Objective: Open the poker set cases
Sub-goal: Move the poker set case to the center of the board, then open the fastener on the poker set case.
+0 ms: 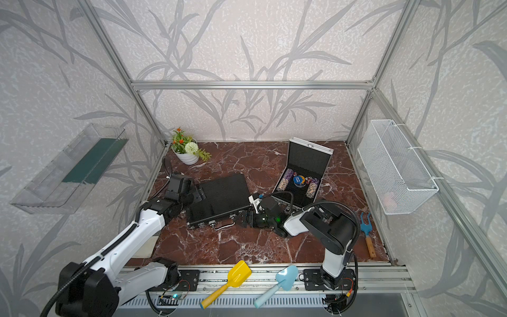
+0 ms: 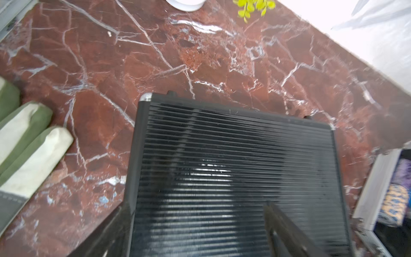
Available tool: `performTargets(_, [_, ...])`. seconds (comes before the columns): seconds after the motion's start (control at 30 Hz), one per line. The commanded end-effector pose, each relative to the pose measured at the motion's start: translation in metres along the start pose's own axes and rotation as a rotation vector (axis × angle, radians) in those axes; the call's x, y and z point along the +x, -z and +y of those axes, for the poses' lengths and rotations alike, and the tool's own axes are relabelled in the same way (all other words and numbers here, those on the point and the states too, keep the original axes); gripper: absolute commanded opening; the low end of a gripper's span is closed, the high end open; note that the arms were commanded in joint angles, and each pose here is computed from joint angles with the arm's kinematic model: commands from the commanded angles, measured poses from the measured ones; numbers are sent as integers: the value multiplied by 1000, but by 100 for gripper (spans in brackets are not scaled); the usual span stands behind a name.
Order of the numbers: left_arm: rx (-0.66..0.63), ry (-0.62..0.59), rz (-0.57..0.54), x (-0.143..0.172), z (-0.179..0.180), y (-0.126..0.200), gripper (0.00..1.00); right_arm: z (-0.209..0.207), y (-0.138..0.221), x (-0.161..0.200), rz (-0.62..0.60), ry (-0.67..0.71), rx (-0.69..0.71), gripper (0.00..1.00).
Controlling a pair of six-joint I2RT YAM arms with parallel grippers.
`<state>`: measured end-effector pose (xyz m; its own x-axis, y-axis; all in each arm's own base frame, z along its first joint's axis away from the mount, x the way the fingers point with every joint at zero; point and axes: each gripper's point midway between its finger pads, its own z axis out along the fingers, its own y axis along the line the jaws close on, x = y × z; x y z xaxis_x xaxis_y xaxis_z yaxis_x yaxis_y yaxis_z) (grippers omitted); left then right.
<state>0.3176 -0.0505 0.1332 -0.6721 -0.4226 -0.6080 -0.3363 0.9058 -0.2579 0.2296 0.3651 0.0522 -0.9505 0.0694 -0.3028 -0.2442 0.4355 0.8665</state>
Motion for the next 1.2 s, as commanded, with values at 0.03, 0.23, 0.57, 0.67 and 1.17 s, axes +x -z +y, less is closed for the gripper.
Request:
performTargets(0.03, [32, -118, 16, -23, -27, -18, 82, -37, -7, 2, -94, -150, 61, 95])
performTargets(0.23, [53, -122, 86, -22, -43, -57, 78, -57, 2, -9, -204, -205, 155, 94])
performTargets(0.57, [76, -144, 146, -3, -48, -85, 74, -28, -10, -28, -271, -201, -48, 83])
performTargets(0.67, [83, -146, 189, 9, -48, -94, 70, -22, -7, -29, -284, -220, -98, 79])
performTargets(1.17, [104, -125, 252, 33, -45, -107, 67, 35, 15, -36, -298, -105, -213, 75])
